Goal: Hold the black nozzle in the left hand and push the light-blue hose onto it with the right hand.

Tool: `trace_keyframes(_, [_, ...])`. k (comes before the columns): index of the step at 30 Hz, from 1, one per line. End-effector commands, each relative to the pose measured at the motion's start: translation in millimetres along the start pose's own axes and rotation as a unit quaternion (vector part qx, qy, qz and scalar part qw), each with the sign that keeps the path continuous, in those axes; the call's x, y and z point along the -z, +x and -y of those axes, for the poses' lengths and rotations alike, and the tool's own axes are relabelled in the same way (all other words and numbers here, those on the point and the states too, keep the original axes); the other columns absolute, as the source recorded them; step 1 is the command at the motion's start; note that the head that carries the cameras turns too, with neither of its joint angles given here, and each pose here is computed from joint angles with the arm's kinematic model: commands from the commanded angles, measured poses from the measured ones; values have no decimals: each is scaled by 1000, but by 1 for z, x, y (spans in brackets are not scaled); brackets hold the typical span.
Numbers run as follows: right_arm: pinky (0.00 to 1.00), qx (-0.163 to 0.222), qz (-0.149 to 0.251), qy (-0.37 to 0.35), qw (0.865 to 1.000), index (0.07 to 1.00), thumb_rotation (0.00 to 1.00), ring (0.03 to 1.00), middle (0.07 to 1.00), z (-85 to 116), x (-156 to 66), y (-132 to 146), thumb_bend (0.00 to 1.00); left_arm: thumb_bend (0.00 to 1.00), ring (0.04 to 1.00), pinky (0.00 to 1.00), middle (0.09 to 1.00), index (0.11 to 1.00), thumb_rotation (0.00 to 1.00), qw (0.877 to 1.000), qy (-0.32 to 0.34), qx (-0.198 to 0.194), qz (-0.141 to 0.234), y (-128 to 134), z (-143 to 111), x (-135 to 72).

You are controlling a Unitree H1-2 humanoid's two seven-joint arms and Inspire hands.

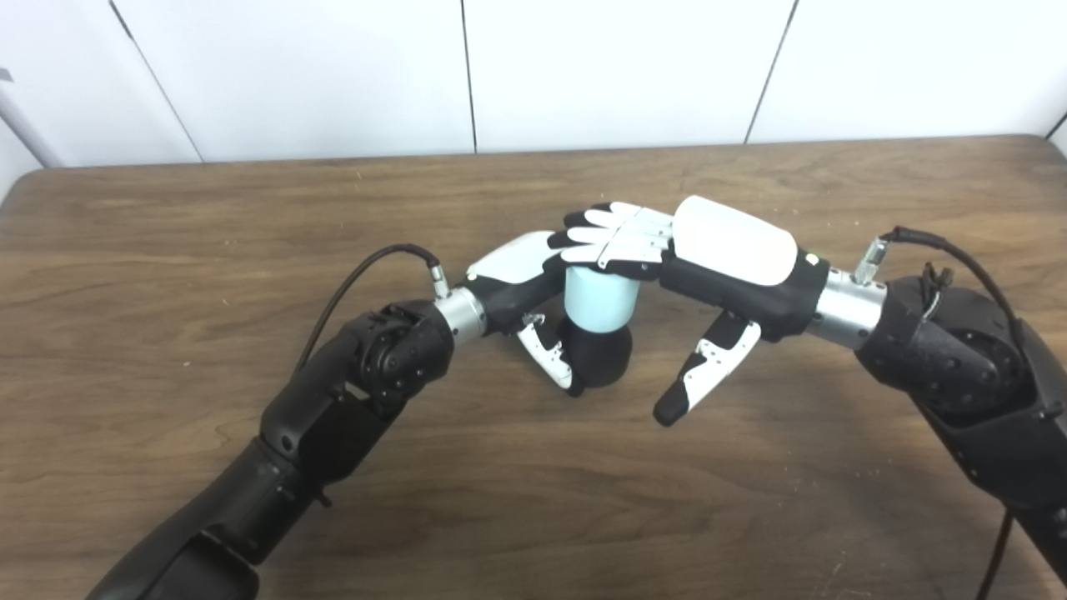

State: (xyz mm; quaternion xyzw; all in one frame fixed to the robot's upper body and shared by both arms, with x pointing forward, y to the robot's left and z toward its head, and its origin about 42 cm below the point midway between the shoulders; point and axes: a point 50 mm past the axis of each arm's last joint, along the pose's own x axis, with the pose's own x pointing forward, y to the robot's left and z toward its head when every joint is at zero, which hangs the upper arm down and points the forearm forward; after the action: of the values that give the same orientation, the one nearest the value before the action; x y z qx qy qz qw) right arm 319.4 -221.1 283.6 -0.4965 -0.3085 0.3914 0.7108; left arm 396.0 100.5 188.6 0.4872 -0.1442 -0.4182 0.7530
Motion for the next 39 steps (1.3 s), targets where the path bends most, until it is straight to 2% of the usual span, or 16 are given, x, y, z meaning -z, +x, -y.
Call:
trace_keyframes(1, [965, -61, 1, -3, 998, 887, 911, 942, 918, -16, 1, -6, 721, 525, 598, 996, 503, 475, 0, 996, -10, 82, -38, -7, 31, 18])
trace_keyframes(7, [963, -61, -12, -10, 998, 888, 910, 943, 916, -15, 6, -12, 716, 525, 594, 995, 500, 476, 0, 996, -9, 82, -39, -7, 31, 18])
trace_keyframes(14, [973, -59, -44, -21, 997, 972, 918, 995, 991, -23, 8, -20, 720, 525, 596, 995, 499, 477, 0, 996, -10, 80, -43, -8, 29, 20])
trace_keyframes(20, [986, -62, -56, -18, 996, 998, 936, 1000, 1000, -22, 6, -22, 731, 525, 592, 994, 496, 478, 0, 996, -11, 79, -43, -8, 29, 19])
trace_keyframes(33, [989, -69, -43, -16, 997, 977, 942, 1000, 1000, -28, 2, -17, 752, 526, 591, 993, 489, 481, 0, 996, -14, 78, -41, -6, 29, 17])
trace_keyframes(39, [997, -81, -24, -14, 996, 946, 932, 992, 978, -31, -1, -8, 745, 526, 591, 993, 489, 481, 0, 996, -11, 79, -40, -6, 28, 17])
